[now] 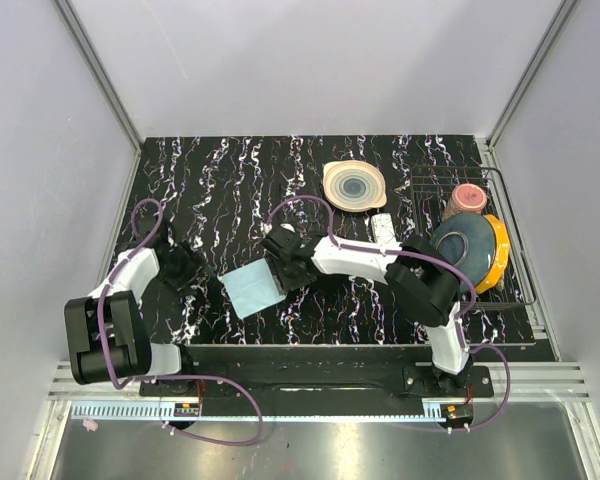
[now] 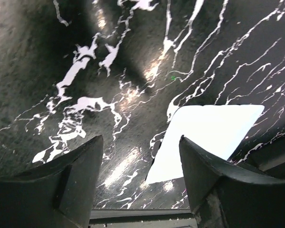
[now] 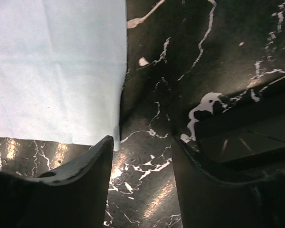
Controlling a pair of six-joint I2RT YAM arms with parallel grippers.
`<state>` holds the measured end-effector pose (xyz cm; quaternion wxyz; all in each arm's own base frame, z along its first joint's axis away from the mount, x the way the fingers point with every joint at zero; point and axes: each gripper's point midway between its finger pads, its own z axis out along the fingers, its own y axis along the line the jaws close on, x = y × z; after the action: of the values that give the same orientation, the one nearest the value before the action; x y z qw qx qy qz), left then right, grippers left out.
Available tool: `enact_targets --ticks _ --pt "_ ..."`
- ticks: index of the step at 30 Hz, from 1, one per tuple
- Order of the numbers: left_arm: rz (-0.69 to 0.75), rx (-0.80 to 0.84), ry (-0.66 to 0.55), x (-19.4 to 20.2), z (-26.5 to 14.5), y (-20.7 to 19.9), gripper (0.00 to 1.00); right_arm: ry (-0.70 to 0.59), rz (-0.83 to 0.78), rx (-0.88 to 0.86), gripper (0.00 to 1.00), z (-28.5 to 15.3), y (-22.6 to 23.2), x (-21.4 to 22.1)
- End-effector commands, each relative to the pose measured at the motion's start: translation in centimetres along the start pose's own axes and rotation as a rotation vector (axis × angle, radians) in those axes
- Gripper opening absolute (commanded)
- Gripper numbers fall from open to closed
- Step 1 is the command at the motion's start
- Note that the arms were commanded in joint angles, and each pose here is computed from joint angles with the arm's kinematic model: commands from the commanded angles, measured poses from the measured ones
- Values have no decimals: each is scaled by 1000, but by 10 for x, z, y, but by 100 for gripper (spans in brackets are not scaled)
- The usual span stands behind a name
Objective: Organize the sunglasses
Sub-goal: Move the glasses cleaning cloth to the center of the board, then pick up the corner of the glasses cleaning cloth from the center of the board.
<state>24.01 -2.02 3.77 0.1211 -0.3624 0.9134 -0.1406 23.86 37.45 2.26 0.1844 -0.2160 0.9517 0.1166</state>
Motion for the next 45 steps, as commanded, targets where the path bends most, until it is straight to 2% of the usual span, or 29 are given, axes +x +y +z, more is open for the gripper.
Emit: enact_targets --ticks 1,4,6,10,16,19,28,36,45 --pt "55 85 -48 -10 5 -25 68 -115 13 45 59 -27 -17 -47" --pt "69 81 -60 -12 8 -39 66 -127 -5 -9 59 -16 -17 -67" --pt "86 73 -78 -15 11 -50 62 -126 -28 -40 56 -1 -15 -74" --pt "107 6 -68 -14 25 -47 57 -151 -75 -86 53 9 -11 -96" --pt "108 -43 -62 -10 40 -44 49 -108 -103 -218 44 28 13 -97" --pt "121 -39 -56 -9 42 -50 47 -102 -107 -246 43 36 19 -95" --pt "175 -30 -8 3 46 -52 45 -66 -97 -252 36 50 19 -87" --pt "194 -23 27 10 49 -54 37 -82 -96 -233 29 57 18 -95" --pt "203 -48 29 11 48 -48 33 -77 -86 -207 12 59 11 -95"
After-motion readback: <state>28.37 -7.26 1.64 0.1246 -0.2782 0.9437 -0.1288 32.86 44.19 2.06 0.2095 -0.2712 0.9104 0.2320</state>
